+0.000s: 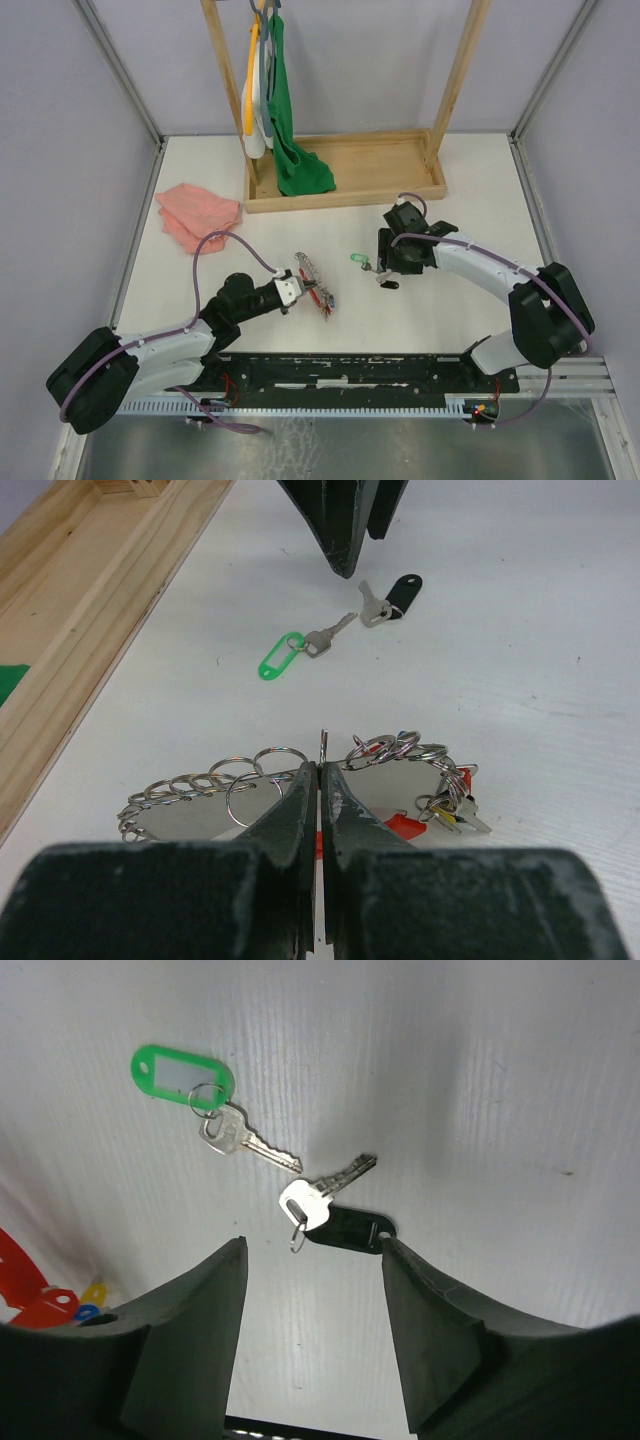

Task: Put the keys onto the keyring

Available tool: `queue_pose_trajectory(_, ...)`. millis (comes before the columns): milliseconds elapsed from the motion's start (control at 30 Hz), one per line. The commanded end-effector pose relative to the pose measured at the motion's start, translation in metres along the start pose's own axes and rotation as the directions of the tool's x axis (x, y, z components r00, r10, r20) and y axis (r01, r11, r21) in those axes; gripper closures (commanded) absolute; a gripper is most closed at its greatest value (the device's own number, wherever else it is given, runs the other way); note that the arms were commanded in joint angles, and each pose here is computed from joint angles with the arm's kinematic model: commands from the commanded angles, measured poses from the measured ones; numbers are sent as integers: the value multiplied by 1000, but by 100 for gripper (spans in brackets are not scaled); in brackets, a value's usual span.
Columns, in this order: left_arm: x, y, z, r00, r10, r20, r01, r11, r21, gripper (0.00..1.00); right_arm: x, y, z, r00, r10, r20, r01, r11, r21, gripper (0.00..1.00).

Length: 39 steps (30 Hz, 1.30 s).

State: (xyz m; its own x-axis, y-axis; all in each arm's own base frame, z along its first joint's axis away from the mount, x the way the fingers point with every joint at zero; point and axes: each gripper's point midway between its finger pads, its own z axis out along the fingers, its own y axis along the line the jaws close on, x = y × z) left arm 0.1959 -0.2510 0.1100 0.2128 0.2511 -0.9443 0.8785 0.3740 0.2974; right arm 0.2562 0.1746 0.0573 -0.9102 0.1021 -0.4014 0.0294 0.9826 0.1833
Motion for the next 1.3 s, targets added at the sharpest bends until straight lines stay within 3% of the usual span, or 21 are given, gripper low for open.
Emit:
queue_pose_trajectory(0, -29, 9, 3, 996, 11, 93, -9, 1000, -25, 97, 13, -3, 2, 981, -186, -61, 183, 982, -55, 28)
queue_pose_trajectory(133, -29, 9, 3, 996, 10, 94, -8, 1000, -22, 97, 14, -12, 8, 961, -265, -74, 262, 964, -50, 19)
queue_pose_trajectory(300, -29, 8, 3, 995, 12, 94, -10, 1000, -19, 97, 7, -9, 17, 947, -314, -73, 308, 948, -87, 16)
queue_pose_trajectory(667, -31, 7, 3, 995, 13, 100, -12, 1000, -14, 97, 48, 23, 23, 942, -277, -189, 210, 927, -311, 12)
queue_pose_trajectory(900, -31, 9, 2, 995, 17, 103, -14, 1000, -26, 97, 63, 63, 12, 937, -296, -187, 202, 893, -402, 15)
queue_pose_trajectory(1067, -32, 10, 1, 994, 18, 106, -14, 999, -32, 97, 47, 57, 2, 908, -402, -116, 345, 876, -338, 17)
queue_pose_trajectory(1267, -34, 10, 0, 994, 20, 112, -16, 999, -35, 97, 12, 35, -13, 812, -578, -83, 552, 806, -215, 23)
